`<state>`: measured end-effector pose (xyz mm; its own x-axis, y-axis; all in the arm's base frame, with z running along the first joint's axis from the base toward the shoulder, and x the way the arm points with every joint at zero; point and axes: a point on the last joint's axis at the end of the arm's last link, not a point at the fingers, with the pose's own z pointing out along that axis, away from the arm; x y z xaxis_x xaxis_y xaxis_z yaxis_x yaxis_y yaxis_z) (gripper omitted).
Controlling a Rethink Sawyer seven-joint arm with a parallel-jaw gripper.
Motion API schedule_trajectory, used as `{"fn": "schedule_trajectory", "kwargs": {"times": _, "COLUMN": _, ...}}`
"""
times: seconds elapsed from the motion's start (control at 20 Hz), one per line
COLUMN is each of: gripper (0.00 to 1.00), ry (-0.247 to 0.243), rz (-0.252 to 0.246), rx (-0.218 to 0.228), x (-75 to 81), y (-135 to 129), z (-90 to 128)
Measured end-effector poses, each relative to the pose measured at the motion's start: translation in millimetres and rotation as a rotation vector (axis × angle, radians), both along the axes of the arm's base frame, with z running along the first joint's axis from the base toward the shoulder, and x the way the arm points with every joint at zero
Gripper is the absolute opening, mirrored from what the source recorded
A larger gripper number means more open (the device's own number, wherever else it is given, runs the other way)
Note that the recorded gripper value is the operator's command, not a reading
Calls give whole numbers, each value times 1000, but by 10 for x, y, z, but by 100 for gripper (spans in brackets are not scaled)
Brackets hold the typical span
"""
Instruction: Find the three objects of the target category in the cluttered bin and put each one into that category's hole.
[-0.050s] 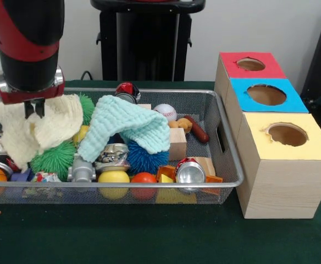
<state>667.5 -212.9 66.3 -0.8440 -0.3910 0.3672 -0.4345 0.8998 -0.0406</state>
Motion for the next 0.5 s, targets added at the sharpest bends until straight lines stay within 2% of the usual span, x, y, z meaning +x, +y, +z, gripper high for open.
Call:
{"fn": "schedule_trajectory", "kwargs": {"times": 0.3, "gripper": 0, "ry": -35, "rz": 33, "rx": 18, "x": -16, "y": 252, "z": 233}}
{"fn": "schedule_trajectory", "kwargs": {"times": 0.5, "gripper": 0, "ry": -65, "rz": 62, "rx": 41, "x": -31, "y": 538, "z": 364}}
